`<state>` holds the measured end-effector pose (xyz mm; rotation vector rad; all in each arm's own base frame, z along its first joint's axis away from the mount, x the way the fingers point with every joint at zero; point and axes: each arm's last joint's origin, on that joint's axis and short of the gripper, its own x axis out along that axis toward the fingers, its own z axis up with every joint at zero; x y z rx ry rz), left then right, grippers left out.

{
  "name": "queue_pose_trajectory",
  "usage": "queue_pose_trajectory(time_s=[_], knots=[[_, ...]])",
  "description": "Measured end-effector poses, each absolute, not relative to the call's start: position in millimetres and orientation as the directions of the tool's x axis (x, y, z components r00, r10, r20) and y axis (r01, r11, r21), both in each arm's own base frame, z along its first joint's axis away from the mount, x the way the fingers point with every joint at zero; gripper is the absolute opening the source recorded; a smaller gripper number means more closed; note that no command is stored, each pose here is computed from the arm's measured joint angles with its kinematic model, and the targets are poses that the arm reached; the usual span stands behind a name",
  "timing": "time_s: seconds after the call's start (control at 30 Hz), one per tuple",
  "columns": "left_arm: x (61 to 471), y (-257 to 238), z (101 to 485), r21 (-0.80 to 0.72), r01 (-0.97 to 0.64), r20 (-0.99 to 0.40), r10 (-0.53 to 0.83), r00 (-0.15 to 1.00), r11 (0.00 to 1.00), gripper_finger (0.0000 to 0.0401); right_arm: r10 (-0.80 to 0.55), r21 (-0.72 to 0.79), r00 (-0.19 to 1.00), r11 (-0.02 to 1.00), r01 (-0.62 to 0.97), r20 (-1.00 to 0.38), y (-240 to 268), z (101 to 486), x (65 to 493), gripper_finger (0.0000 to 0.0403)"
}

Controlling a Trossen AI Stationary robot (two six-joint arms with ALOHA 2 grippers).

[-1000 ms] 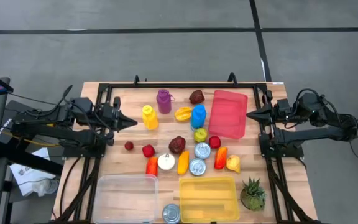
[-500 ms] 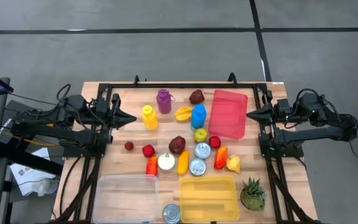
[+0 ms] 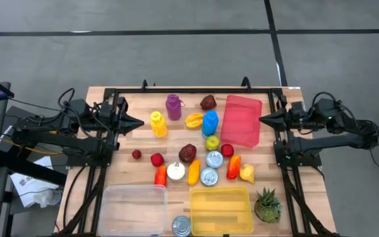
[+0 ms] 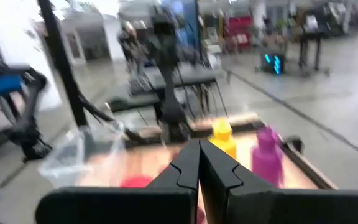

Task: Pick & Place Food Item
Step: Put the bottom red apple into the transparent bin

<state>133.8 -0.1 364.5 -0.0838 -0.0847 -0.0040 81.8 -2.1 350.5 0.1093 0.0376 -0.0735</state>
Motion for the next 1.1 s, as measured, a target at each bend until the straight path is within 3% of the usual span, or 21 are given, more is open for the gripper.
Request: queue_pose_trajectory(time_s=[0.17,0.37,0.63,0.77,0.9,1.1], knots=[[141,0,361,-0.086,0.005,0.052,-0.001,0.999,0.996,0.0,-0.08,0.103,0.973,0.989,0.104,-0.215,-2,335,91,0.0],[165,0,329,-0.078,-0.01,-0.143,-0.001,0.99,0.997,0.0009,-0.073,0.077,0.9,0.99,0.117,-0.43,-1,304,119,0.0],[187,2,291,-0.026,-0.074,-0.316,0.062,0.947,0.997,0.009,-0.075,0.01,0.794,0.995,0.102,-0.604,-1,273,182,0.0015],[187,2,286,-0.023,-0.075,-0.359,0.062,0.931,0.997,0.0148,-0.073,0.014,0.694,0.993,0.119,-0.716,-1,252,207,0.0068],[184,1,285,-0.021,-0.075,-0.379,0.062,0.923,0.997,0.0195,-0.06,0.009,0.619,0.994,0.109,-0.783,4,238,230,0.0148],[181,0,281,-0.018,-0.064,-0.425,0.051,0.904,0.998,0.0224,-0.028,0.003,0.568,0.999,0.053,-0.822,21,231,264,0.0238]])
